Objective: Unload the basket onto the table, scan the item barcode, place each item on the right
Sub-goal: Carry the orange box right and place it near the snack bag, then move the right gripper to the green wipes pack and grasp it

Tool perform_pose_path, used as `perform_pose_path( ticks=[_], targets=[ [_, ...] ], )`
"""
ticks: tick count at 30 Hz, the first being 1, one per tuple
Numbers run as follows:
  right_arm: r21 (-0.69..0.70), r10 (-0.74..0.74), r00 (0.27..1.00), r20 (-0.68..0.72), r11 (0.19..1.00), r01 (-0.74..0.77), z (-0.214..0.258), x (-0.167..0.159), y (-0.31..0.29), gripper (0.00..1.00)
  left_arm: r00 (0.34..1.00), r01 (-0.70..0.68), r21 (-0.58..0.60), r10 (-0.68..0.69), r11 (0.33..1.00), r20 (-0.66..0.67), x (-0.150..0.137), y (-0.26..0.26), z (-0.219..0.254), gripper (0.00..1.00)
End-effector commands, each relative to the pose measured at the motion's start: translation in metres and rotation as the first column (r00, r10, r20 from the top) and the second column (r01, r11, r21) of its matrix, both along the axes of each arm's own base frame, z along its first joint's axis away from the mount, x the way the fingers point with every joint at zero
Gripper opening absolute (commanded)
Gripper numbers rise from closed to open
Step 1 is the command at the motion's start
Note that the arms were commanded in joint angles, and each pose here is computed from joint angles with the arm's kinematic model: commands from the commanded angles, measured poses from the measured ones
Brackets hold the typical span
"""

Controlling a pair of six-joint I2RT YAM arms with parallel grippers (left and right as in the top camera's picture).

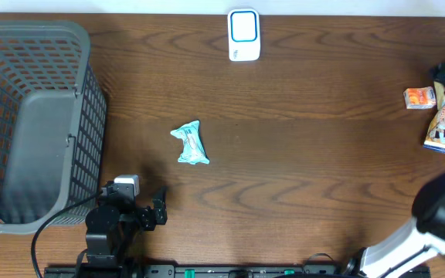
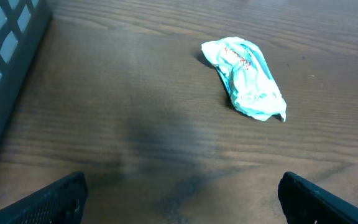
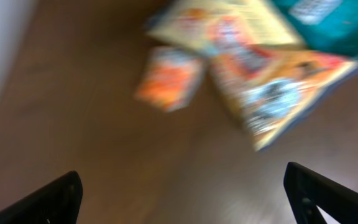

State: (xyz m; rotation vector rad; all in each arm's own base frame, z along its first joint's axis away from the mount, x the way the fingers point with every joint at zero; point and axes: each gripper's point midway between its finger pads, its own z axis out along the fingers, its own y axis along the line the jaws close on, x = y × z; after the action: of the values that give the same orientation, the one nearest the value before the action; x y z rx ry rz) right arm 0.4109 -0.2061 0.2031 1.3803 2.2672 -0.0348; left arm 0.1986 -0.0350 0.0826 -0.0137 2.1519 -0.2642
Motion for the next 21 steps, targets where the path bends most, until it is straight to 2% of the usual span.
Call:
perform_pose_path(
  ticks=[1, 4, 8, 12, 14, 17, 21],
  targets=[
    [0.15, 0.239, 0.953, 0.184, 0.952, -0.267, 0.048, 0.021, 0.098, 0.99, 1.0, 0.003, -0.013, -0.003, 1.0, -0.015, -0.001, -0.001, -0.006, 0.98],
    [0.144, 0.417, 0.892, 0.178, 0.885, -0.442, 0.052, 0.025, 0.169, 0.99, 1.0, 0.003, -0.013, -0.003, 1.0, -0.015, -0.001, -0.001, -0.006, 0.98],
    [0.178, 0.644, 0.757, 0.111, 0.736, -0.653, 0.026, 0.017, 0.277, 0.99, 1.0, 0.003, -0.013, -0.003, 1.0, -0.015, -0.001, -0.001, -0.006, 0.98],
    [0.202, 0.831, 0.555, 0.044, 0.537, -0.819, -0.015, -0.001, 0.38, 0.99, 1.0, 0.003, -0.013, -0.003, 1.0, -0.015, -0.001, -0.001, -0.006, 0.98],
    [0.199, 0.883, 0.468, 0.012, 0.457, -0.867, -0.038, -0.009, 0.425, 0.99, 1.0, 0.003, -0.013, -0.003, 1.0, -0.015, -0.001, -0.001, -0.006, 0.98],
    [0.111, 0.94, 0.337, -0.056, 0.342, -0.933, -0.078, -0.014, 0.482, 0.99, 1.0, 0.003, -0.013, -0.003, 1.0, -0.015, -0.001, -0.001, -0.006, 0.98],
    [0.015, 0.96, 0.246, -0.135, 0.251, -0.968, -0.127, -0.021, 0.532, 0.99, 1.0, 0.003, -0.013, -0.003, 1.0, -0.015, -0.001, -0.001, -0.006, 0.98]
  ],
)
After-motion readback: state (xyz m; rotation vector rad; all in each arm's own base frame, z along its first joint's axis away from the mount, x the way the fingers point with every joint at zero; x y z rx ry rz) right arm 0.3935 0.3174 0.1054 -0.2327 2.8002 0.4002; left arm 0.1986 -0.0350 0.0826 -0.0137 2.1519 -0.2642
